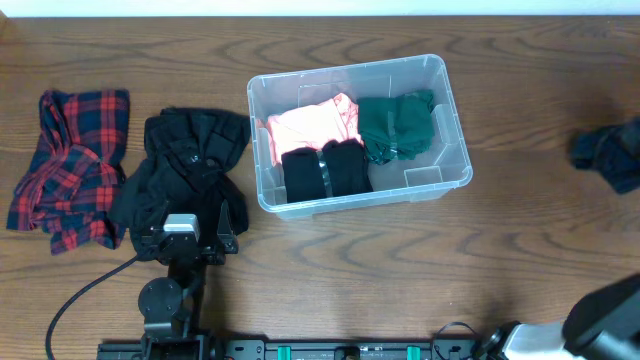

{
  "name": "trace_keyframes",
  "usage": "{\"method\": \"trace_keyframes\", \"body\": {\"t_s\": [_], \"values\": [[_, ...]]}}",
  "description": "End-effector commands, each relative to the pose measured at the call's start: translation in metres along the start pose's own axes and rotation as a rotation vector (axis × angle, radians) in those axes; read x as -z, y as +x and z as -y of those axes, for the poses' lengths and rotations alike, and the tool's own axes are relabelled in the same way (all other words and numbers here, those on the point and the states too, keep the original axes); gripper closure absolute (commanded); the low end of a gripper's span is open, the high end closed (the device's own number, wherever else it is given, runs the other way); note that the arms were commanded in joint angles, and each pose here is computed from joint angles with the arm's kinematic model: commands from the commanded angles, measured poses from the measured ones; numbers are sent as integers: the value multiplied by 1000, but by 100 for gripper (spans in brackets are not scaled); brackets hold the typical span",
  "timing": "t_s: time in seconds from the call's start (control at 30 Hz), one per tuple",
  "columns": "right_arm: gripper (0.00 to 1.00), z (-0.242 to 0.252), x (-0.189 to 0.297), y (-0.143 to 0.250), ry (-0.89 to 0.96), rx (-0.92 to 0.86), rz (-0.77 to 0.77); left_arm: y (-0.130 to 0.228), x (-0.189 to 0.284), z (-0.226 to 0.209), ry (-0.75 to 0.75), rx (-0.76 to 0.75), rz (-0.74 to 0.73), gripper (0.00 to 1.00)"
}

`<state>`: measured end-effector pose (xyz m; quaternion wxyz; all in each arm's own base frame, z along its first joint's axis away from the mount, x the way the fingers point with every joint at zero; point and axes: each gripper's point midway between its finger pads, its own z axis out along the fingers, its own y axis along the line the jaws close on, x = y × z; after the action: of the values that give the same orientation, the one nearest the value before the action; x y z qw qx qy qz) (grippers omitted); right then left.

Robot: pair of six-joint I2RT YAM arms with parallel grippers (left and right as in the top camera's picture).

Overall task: Pack container
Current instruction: 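Reach the right gripper to the navy garment and grasp it, then lower the navy garment into the bin's front right, release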

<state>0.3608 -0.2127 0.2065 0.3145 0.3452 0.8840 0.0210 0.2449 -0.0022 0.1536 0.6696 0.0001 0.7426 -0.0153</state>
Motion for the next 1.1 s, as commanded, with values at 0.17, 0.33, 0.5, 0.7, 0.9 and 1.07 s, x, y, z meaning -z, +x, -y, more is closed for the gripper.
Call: {"method": "trace_keyframes", "body": {"t_s": [0.17, 0.33, 0.5, 0.7, 0.9, 1.07], "values": [[99, -108, 71, 2, -343, 199, 107, 16, -1, 1, 11, 5, -50, 2], [99, -177, 126, 25, -616, 388, 143, 16, -1, 1, 11, 5, -50, 2], [99, -226, 169, 58, -796, 567, 164, 16, -1, 1, 11, 5, -50, 2], [99, -268, 181, 109, -913, 716, 83, 16, -1, 1, 11, 5, -50, 2], [99, -281, 169, 165, -912, 854, -73, 16, -1, 1, 11, 5, -50, 2], [99, -279, 157, 202, -904, 951, -197, 16, -1, 1, 11, 5, -50, 2]]}}
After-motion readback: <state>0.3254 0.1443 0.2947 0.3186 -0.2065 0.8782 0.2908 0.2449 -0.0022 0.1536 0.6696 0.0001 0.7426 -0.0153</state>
